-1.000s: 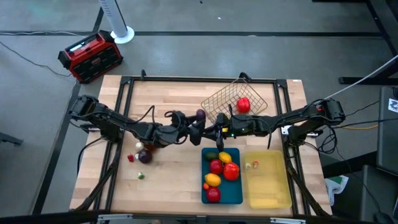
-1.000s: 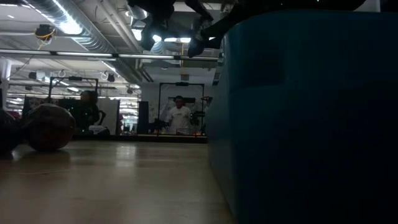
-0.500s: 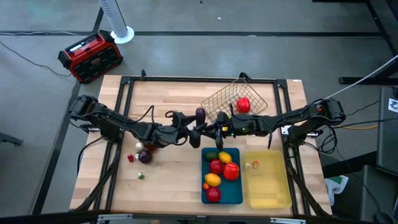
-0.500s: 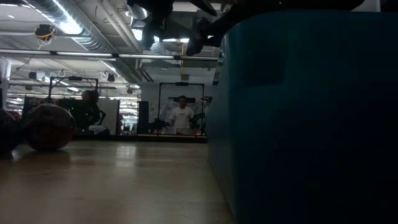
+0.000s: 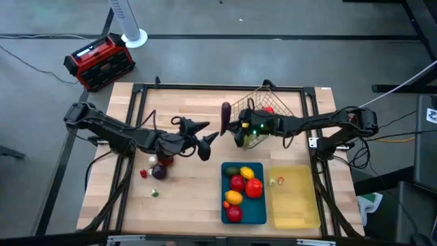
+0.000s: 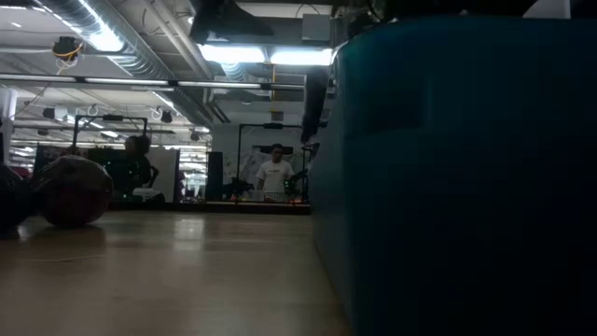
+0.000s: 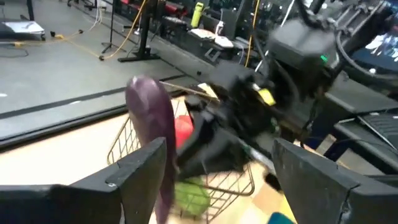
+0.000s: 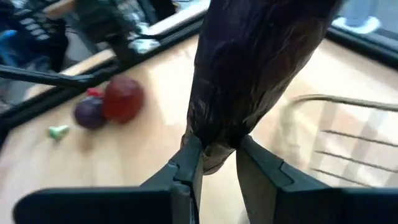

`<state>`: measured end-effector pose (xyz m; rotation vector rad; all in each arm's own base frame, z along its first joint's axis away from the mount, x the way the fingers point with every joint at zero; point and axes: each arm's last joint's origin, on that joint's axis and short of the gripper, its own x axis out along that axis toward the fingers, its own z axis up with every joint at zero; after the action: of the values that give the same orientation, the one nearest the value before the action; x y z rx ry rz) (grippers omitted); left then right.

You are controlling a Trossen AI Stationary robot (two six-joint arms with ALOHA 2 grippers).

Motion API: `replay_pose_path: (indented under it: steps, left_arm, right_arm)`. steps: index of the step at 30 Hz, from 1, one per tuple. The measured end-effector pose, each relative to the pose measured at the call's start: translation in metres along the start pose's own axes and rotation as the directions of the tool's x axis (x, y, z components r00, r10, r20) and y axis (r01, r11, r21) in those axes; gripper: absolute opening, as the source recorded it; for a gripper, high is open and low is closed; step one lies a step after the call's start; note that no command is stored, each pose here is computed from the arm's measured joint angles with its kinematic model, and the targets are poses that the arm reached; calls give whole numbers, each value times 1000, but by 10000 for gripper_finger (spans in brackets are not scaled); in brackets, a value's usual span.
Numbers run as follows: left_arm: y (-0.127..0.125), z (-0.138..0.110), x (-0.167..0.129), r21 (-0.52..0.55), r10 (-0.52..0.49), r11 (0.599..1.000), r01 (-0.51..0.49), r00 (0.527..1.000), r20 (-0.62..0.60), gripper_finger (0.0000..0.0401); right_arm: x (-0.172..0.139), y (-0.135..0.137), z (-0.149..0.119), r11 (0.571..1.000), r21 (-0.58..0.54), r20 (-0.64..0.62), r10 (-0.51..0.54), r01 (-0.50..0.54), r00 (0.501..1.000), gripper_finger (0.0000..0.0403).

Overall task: Sort produce into baskets
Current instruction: Put the purple eggplant into the brown wire basket

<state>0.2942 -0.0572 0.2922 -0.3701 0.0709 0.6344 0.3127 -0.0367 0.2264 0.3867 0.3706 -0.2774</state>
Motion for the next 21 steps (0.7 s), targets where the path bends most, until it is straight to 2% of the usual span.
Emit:
replay_pose_path:
  steps: [4, 10, 21]
  left_arm:
    - [1, -4, -4, 5, 6, 1000, -6, 999, -33, 288]
    - [2, -9, -7, 30, 17, 999, -15, 997, -70, 288]
    - [4, -22, -15, 107, 44, 994, -28, 987, -152, 288]
  right_arm:
    - [-6, -16, 9, 999, 16, 5, -47, 47, 999, 83]
    - [-25, -30, 29, 999, 7, 58, -38, 38, 998, 83]
    - [-52, -53, 23, 983, -88, -129, -172, 162, 977, 83]
